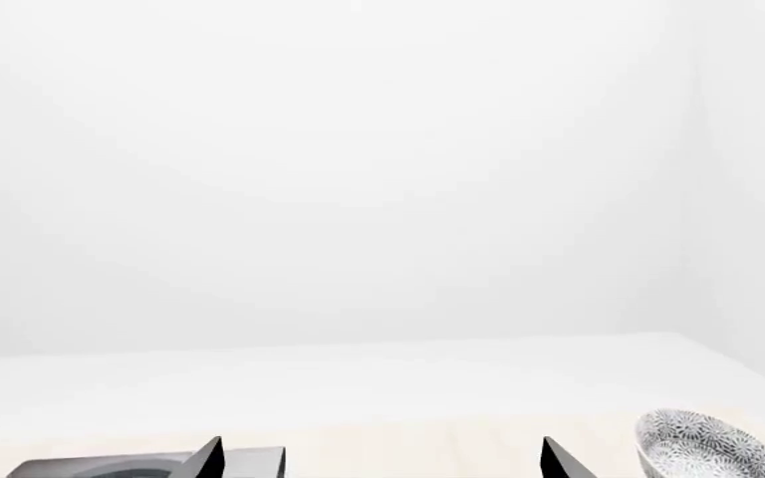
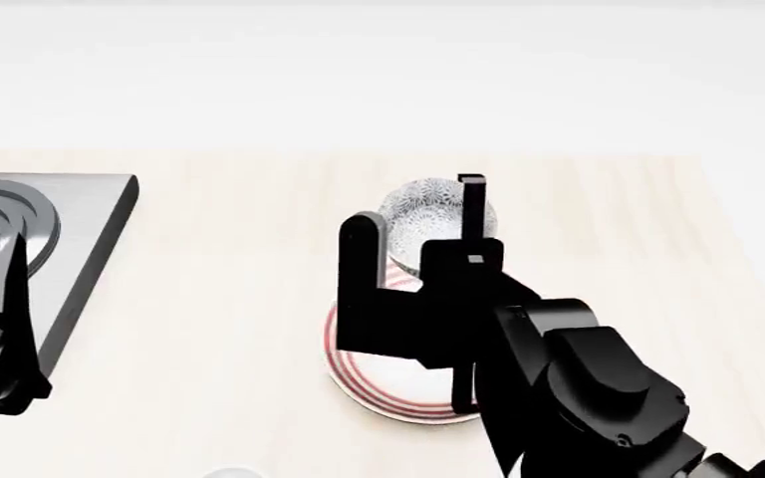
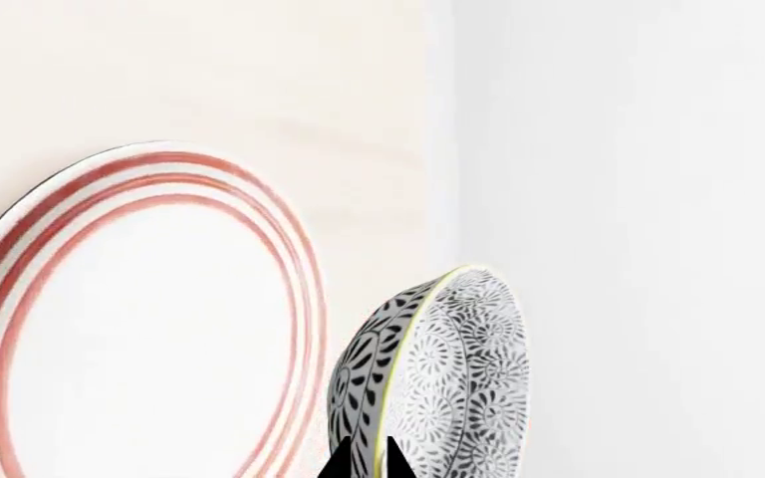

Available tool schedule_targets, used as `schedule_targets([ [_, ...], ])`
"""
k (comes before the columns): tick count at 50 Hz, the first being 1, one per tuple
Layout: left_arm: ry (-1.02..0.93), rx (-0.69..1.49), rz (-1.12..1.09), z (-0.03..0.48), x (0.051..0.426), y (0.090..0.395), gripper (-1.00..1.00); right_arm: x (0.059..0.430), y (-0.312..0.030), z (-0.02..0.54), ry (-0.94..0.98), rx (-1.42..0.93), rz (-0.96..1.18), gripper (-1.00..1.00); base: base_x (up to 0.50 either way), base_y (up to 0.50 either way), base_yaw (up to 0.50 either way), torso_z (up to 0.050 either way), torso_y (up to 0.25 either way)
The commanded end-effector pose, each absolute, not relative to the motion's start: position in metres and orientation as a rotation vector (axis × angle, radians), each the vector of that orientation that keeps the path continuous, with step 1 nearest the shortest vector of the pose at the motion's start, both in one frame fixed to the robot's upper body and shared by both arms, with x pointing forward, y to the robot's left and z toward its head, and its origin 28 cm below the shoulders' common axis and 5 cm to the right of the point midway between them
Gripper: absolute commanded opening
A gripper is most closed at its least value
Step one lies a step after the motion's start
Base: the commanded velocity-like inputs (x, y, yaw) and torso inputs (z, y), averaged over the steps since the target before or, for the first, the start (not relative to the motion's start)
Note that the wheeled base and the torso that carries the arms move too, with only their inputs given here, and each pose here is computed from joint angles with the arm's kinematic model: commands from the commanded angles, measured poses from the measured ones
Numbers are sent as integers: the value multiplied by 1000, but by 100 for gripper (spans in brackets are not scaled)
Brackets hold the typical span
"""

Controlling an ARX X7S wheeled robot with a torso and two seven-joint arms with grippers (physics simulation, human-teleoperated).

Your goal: Pick the akita bowl between the plate and the ramekin and place it on the plate.

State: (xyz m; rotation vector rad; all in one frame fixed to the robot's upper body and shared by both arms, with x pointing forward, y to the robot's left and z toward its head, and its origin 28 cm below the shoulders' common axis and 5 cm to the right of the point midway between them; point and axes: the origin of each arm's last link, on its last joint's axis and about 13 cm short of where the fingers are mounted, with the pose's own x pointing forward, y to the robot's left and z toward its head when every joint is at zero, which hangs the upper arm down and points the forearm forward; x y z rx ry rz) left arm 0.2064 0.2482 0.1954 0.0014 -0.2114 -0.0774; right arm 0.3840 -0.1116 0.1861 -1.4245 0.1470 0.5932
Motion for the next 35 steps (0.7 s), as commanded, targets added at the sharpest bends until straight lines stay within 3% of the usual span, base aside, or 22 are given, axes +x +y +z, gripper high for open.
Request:
schedule_targets([
  [1,-208,1,-77,194,207,248,100,392,-116,171,135,-1444,546,-100,0,0,0,0,0],
  [35,-208,1,-78,195,207,248,100,391,-107,124,109,-1429,584,-100,0,0,0,0,0],
])
